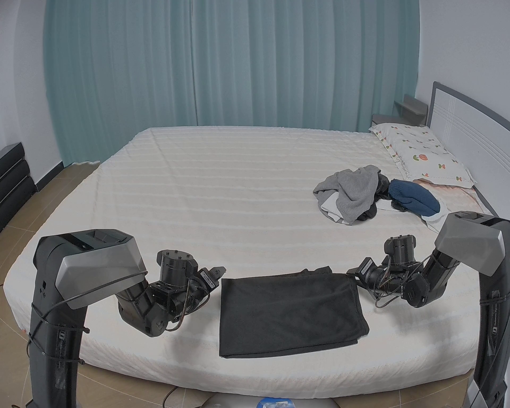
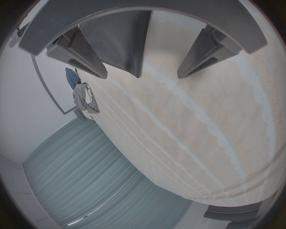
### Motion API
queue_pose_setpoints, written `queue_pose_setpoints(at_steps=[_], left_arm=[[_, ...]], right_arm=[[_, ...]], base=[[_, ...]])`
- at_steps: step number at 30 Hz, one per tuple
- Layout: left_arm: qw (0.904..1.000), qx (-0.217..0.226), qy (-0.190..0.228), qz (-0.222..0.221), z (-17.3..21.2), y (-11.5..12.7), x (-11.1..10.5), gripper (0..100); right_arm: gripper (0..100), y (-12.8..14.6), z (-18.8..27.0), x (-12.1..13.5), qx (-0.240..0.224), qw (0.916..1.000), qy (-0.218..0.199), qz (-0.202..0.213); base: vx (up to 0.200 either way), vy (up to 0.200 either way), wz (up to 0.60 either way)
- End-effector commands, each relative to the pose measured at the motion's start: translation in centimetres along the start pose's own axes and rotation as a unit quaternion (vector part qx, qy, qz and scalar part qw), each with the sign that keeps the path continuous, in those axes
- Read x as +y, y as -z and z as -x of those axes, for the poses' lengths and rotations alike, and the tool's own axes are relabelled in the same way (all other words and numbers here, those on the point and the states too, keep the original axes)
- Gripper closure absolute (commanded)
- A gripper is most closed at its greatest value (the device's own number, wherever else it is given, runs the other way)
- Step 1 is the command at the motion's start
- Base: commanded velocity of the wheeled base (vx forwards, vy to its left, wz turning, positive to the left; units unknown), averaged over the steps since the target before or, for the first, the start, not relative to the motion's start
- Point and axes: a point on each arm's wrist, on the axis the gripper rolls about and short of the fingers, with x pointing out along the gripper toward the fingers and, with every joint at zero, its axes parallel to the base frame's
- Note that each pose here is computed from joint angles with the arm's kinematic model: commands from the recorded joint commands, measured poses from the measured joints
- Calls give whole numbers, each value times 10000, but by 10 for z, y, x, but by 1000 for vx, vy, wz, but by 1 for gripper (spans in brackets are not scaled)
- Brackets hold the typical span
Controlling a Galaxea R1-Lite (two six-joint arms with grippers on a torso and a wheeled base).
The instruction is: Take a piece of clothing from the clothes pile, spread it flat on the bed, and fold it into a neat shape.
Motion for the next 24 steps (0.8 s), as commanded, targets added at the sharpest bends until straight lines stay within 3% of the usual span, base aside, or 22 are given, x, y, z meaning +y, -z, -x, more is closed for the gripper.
queue_pose_setpoints(at_steps=[1, 13, 19, 24], left_arm=[[10000, -1, -1, 2, 0, 0, 0, 0], [10000, 15, 12, -9, 1, 1, -1, 0], [10000, 45, 27, -29, 2, 4, -3, 0], [9997, 170, 91, -113, 6, 14, -10, 0]], right_arm=[[0, 0, 0, -1, -9, 10000, -15, -5], [0, -14, 6, -11, -119, 9998, 53, -173], [0, -11, 7, -12, -130, 9998, 17, -165], [0, -5, 7, -17, -224, 9996, -143, -81]], base=[[0, 0, 0], [0, 0, 0], [-200, 0, 0], [0, 0, 0]])
